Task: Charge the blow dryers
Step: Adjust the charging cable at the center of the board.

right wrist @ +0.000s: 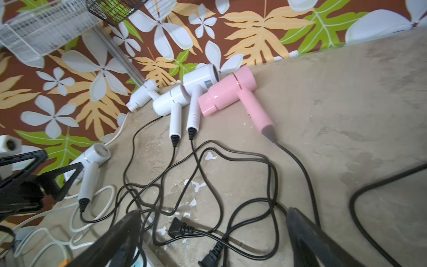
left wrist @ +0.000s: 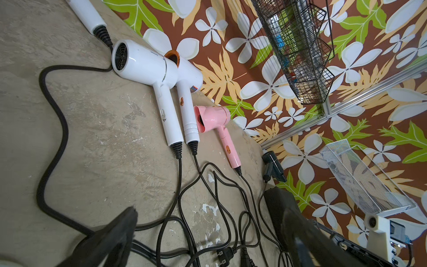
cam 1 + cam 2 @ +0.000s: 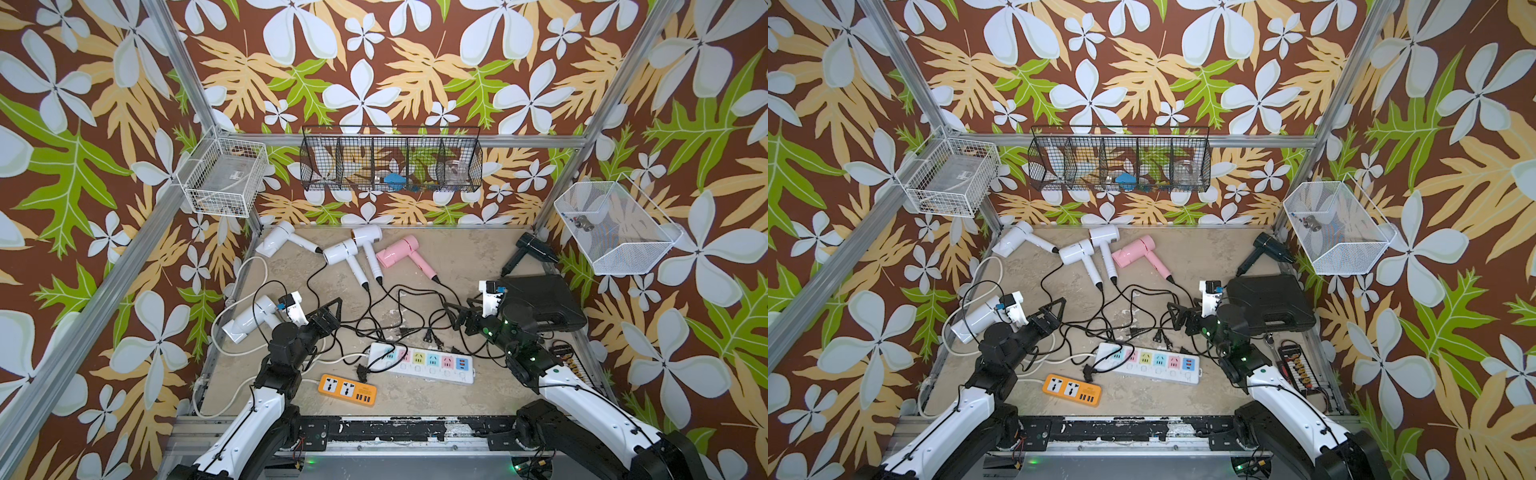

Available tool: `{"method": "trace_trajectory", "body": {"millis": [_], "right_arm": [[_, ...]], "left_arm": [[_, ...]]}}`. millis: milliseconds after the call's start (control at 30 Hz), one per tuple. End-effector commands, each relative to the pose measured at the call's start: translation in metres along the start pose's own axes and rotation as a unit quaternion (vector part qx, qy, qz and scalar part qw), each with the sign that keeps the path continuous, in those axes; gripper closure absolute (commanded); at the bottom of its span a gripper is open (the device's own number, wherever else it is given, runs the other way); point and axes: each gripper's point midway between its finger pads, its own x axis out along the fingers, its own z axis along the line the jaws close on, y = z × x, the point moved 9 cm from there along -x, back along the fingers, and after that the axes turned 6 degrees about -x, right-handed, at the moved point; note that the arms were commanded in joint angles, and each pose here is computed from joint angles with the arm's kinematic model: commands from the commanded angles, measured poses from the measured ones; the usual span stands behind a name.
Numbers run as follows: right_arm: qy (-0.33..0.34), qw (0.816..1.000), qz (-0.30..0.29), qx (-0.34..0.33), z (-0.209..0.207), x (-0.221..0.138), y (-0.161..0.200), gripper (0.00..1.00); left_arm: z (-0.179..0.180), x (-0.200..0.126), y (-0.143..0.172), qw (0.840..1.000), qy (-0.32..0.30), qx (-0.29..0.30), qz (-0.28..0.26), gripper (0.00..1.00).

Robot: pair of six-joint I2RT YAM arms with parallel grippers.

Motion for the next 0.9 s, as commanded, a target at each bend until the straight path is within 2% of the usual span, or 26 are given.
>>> {"method": "trace_trajectory", "body": {"millis": [0,100,200,300,467,633,800,867], "right_arm": [[0.084,0.996,0.018,-0.011,-0.012,-0.003,0.0,0.0],[0.14,0.99,0.027,-0.019,-0.018,-0.011,-0.007,0.0],[0.155,0.987,0.032,-0.022,-0.017,-0.019,-0.011,0.0],[0.138,0.988,0.056,-0.026,-0.013,-0.021,-0.008,0.0],[0.091,0.987,0.132,-0.031,0.001,-0.016,0.013,0.03],[0.077,0.975,0.202,-0.051,0.018,-0.008,0.03,0.16],[0.073,0.969,0.228,-0.065,0.029,0.002,0.026,0.47],[0.075,0.966,0.239,-0.069,0.032,0.007,0.026,0.51]], "left_arm": [[-0.009,0.002,0.0,0.999,0.025,0.021,0.007,0.0],[-0.014,0.007,0.005,0.999,0.03,0.035,0.022,0.0],[-0.022,0.013,0.012,0.997,0.036,0.051,0.044,0.0],[-0.029,0.018,0.019,0.995,0.031,0.07,0.057,0.0],[-0.042,0.021,0.026,0.992,0.026,0.1,0.065,0.0],[-0.046,0.021,0.029,0.991,0.026,0.109,0.066,0.01],[-0.046,0.02,0.028,0.992,0.024,0.11,0.065,0.01],[-0.046,0.02,0.028,0.992,0.024,0.111,0.063,0.01]]}}
